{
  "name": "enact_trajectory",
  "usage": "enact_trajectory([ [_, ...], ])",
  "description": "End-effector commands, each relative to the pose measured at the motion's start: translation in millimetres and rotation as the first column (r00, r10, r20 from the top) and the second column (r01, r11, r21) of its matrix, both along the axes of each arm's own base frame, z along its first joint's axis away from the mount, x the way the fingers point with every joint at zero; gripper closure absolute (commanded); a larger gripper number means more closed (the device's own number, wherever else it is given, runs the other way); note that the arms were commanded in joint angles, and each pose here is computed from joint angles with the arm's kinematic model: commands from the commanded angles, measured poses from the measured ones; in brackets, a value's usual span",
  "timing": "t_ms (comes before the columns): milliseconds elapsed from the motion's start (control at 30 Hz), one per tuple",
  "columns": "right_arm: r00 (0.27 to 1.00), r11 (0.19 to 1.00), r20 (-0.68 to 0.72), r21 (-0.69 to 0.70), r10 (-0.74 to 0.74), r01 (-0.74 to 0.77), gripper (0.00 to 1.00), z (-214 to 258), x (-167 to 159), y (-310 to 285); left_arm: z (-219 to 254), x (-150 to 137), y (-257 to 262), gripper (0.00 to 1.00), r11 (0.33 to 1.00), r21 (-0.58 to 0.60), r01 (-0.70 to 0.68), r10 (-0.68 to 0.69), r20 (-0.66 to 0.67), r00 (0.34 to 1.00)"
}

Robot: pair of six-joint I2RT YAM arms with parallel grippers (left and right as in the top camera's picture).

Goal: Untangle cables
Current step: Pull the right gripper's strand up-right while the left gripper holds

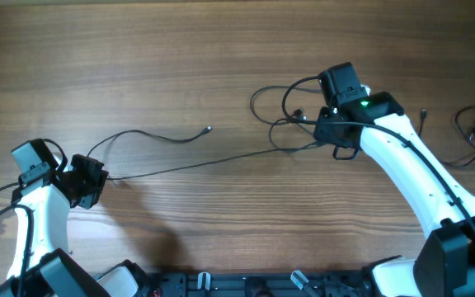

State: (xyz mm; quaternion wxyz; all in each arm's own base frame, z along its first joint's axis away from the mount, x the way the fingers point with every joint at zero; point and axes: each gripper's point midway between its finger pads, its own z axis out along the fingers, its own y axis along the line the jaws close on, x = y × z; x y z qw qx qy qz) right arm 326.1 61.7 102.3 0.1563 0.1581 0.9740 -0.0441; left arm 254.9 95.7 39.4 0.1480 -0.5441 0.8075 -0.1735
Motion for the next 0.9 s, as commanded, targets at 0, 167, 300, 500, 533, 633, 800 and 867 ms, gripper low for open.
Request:
enact_trajectory([
  [0,0.993,0.988,0.051,-0.104,-0.106,0.11,0.95,8,4,-35,0,-3,7,0.96,0.999,0.041,-0.006,0.007,-0.008,1.0],
  [167,0.983,0.978,0.051,-0.111,-0.174,0.179,0.95,8,5,-59,0,-3,7,0.96,0.999,0.044,-0.007,0.008,-0.01,1.0],
  [300,0.975,0.969,0.047,-0.113,-0.215,0.219,0.95,8,4,-74,0,-3,7,0.96,0.999,0.044,-0.007,0.008,-0.009,1.0],
  [500,0.97,0.969,0.037,-0.064,-0.238,0.24,0.95,6,5,-76,0,-4,7,0.96,0.999,0.043,-0.007,0.008,-0.01,1.0],
  [533,0.978,0.978,0.028,0.003,-0.207,0.207,0.96,3,8,-64,0,-4,7,0.96,0.999,0.043,-0.007,0.008,-0.011,1.0],
  [633,0.946,0.841,0.138,0.433,0.294,-0.325,0.96,18,22,41,0,-4,7,0.96,0.999,0.042,-0.007,0.008,-0.012,1.0],
  [800,0.701,0.304,0.471,0.667,0.536,-0.681,0.95,77,-12,129,0,-4,7,0.96,0.999,0.041,-0.007,0.008,-0.012,1.0],
  [867,0.696,0.319,0.457,0.656,0.554,-0.684,0.96,73,-14,132,0,-4,6,0.96,0.999,0.039,-0.006,0.007,-0.012,1.0],
])
